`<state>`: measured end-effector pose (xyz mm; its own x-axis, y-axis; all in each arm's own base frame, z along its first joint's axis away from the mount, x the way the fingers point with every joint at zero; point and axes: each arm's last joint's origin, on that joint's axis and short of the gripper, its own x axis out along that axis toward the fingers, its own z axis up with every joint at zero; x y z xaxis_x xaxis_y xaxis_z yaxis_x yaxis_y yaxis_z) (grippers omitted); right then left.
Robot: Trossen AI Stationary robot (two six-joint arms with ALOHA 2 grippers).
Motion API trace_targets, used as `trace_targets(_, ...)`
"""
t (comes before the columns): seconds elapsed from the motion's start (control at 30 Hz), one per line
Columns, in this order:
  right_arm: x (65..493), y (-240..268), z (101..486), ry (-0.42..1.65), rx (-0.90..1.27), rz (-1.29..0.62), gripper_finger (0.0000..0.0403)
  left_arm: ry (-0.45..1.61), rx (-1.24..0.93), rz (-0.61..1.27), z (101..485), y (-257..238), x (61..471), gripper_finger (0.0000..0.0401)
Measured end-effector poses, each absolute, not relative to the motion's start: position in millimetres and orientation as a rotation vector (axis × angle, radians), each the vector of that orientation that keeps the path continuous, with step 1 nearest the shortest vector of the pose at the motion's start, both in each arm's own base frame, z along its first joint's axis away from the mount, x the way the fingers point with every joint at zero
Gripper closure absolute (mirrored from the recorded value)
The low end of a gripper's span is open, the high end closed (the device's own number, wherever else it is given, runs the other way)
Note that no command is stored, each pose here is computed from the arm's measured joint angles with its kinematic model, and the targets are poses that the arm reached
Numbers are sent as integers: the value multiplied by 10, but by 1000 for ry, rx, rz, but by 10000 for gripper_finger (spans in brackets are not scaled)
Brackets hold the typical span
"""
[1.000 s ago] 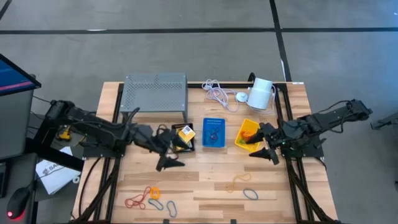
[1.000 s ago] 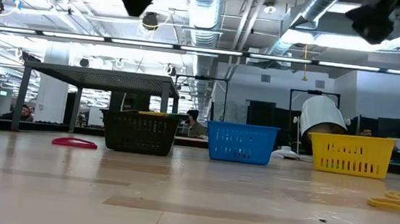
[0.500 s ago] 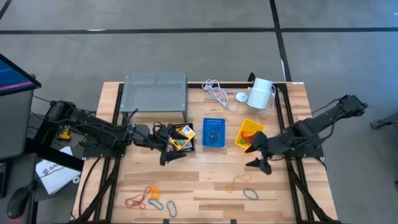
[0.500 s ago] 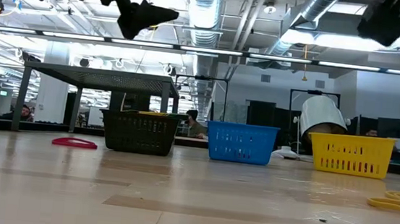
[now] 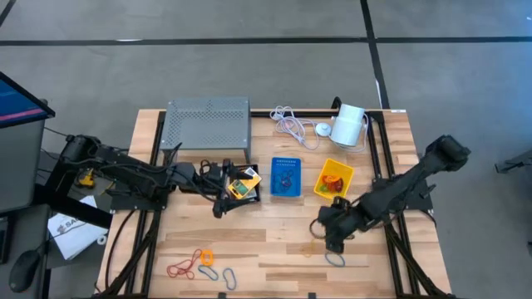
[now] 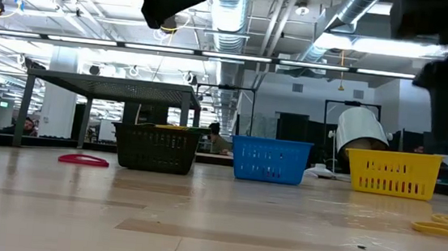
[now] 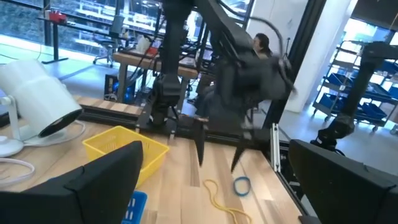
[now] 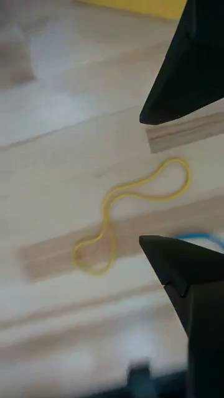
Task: Pick & Place Office Desk Supplies
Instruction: Put the yellow rubber band into the blue basket
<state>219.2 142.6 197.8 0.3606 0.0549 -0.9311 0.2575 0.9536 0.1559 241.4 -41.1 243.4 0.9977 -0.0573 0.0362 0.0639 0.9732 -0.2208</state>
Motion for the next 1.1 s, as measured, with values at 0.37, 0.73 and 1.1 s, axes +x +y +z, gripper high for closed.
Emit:
trace_targets(0.37,2501,1656,1369,1407,104,-254,101,-26,-226,-61,2430,-411,2414,4)
trace_targets(0.73,2552,1671,1243,1451,90,-285,119,-18,-225,-60,2423,-411,2414,4)
trace_targets(1.1,2572,1699,1251,1432,165,-281,336,-6,-223,-58,2411,-411,2414,4)
